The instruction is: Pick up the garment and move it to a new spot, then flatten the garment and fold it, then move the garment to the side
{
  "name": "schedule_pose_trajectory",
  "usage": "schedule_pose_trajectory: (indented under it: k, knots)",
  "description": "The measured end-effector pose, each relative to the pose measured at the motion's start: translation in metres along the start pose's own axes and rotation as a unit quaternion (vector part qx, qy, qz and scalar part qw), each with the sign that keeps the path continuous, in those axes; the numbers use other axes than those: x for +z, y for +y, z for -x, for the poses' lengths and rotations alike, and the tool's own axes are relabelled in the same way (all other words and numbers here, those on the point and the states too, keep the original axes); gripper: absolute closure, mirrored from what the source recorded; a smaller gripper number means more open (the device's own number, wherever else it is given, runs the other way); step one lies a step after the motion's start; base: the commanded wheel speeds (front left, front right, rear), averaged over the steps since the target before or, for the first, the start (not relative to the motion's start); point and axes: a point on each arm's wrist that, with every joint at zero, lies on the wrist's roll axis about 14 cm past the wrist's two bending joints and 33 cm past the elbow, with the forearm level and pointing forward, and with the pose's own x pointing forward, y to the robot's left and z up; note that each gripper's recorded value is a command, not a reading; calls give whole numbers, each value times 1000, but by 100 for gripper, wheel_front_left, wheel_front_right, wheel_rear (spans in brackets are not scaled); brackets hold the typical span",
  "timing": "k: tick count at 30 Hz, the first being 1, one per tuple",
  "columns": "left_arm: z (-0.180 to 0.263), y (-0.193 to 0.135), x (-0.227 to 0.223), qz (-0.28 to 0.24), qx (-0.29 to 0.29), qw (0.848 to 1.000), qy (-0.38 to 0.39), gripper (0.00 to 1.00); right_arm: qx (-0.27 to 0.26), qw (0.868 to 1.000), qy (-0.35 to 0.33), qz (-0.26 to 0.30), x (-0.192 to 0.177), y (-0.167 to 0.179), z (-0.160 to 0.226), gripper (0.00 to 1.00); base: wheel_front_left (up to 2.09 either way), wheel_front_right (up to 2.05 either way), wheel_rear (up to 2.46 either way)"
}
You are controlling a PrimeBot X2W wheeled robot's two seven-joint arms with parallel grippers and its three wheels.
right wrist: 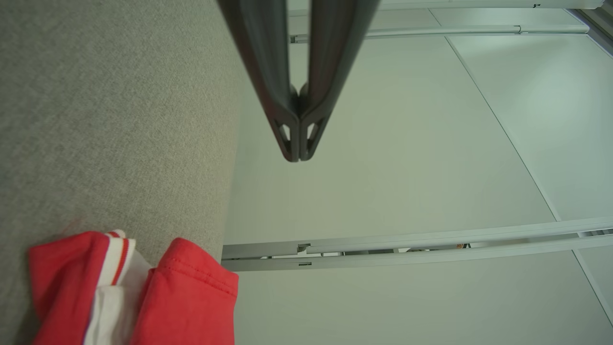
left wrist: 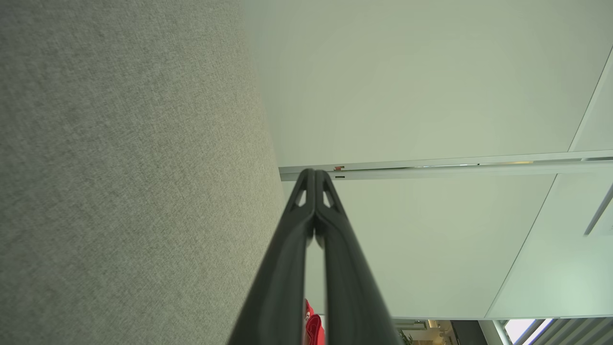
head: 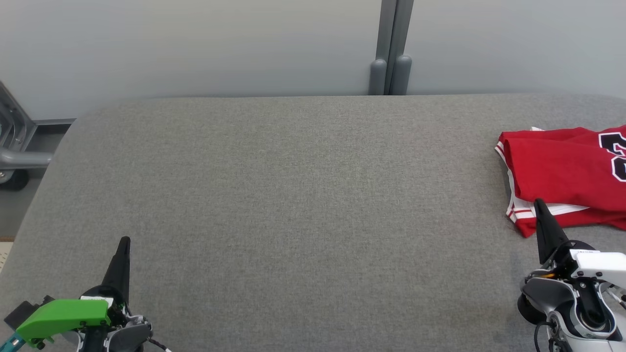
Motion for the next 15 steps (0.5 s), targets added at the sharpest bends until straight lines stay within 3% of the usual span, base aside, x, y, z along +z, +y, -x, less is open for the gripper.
schedule_pose_trajectory:
  k: [15]
  knots:
    - [0,0,-1,0,0,1000,3,100,0,1000,-1,0,0,0,0,100,0,0,0]
